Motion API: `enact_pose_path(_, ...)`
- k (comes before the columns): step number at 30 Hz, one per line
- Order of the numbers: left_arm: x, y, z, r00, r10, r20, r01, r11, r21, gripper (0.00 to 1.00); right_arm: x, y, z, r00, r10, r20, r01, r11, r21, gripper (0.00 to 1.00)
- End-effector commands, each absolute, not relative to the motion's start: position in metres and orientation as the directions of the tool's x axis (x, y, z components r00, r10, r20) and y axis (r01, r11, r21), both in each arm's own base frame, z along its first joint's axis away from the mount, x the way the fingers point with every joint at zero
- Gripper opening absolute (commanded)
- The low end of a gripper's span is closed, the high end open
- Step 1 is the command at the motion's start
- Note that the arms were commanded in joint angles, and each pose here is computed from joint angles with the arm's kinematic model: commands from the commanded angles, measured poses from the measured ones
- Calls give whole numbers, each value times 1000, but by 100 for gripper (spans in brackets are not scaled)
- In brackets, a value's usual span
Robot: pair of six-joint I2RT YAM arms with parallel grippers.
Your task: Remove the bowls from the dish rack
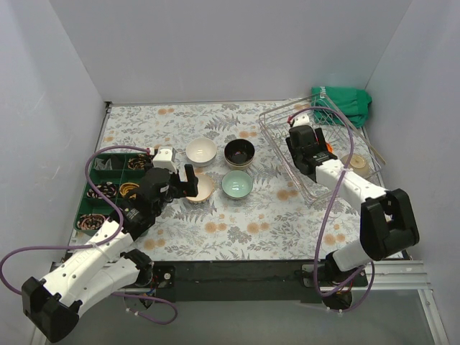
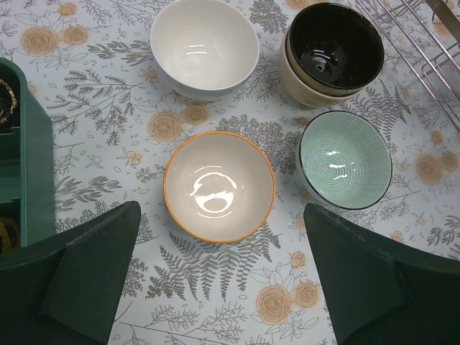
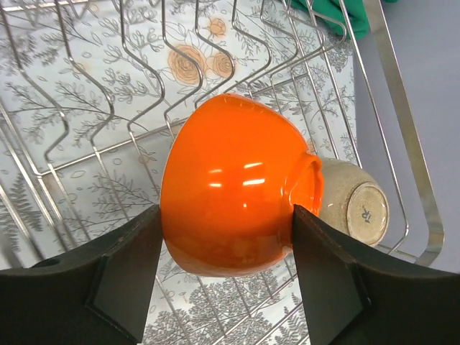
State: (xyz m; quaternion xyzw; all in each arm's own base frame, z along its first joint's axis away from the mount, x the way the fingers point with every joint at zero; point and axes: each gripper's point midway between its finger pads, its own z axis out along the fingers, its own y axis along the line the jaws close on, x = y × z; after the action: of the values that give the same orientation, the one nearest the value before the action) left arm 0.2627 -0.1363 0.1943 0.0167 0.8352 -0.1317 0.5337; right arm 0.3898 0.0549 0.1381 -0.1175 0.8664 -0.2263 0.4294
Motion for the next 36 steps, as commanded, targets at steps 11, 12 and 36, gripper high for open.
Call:
enact_pose_path(11,262,-136,199,-419,-114,-901,190,959,-209,98,360,124,226,-376,-49,-925,-173,985,19,28)
enact_pose_path(12,261,-137,200,-415,-116,-902,195,957,-213,98,356,129,237,-348,-20,-937,-194,980,51,28)
enact_pose_path(36,260,-231,210,-525,-437,-730,364,660,-657,98,238,262,277,-464,405,-788,-743,308,595,28)
